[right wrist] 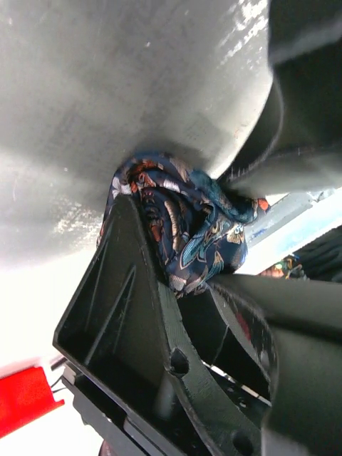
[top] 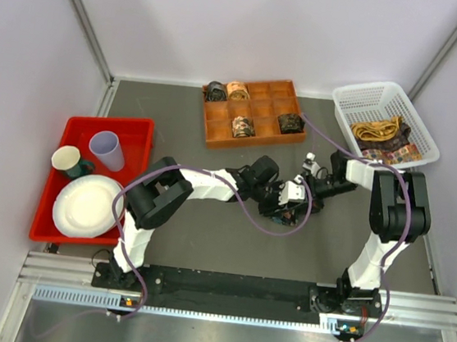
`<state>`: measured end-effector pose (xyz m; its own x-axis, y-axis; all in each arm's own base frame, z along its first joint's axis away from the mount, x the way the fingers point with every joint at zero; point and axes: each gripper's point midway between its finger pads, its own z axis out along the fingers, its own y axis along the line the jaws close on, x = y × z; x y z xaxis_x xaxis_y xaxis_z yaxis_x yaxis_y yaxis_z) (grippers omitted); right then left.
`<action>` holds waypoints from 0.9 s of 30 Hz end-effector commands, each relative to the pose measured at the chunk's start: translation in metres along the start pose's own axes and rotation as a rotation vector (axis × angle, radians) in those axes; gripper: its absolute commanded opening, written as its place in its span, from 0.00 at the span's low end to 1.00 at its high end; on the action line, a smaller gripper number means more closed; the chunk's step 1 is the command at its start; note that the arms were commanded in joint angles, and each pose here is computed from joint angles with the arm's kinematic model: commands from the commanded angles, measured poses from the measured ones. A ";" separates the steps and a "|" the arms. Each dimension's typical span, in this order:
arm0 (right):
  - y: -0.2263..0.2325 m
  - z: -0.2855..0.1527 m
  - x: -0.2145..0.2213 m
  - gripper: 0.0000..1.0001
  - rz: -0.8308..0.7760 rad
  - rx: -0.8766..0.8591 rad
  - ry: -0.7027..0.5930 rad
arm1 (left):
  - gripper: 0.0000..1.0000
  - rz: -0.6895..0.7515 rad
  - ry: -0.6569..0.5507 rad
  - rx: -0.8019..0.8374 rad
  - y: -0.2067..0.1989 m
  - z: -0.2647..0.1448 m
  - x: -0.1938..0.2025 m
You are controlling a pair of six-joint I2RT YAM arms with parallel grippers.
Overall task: Roll the ties
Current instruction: Roll the tie at the center of the board.
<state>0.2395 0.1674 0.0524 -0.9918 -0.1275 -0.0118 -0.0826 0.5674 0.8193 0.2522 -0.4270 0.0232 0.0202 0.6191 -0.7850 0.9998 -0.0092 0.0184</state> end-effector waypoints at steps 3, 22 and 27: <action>0.018 -0.002 -0.014 0.24 -0.042 -0.003 -0.019 | 0.04 -0.173 0.457 0.034 -0.042 -0.004 0.148; -0.001 -0.003 -0.014 0.00 -0.163 0.040 0.052 | 0.99 -0.091 0.066 0.000 -0.016 -0.038 0.061; -0.003 -0.002 -0.015 0.00 -0.196 0.043 0.052 | 0.99 0.010 -0.003 0.065 -0.019 -0.043 0.051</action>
<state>0.2436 0.1664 0.0535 -0.9729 -0.2275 -0.0419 -0.1686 0.5734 0.8017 0.2534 -0.3801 0.0239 0.0027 0.5831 -0.8124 0.9994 0.0267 0.0225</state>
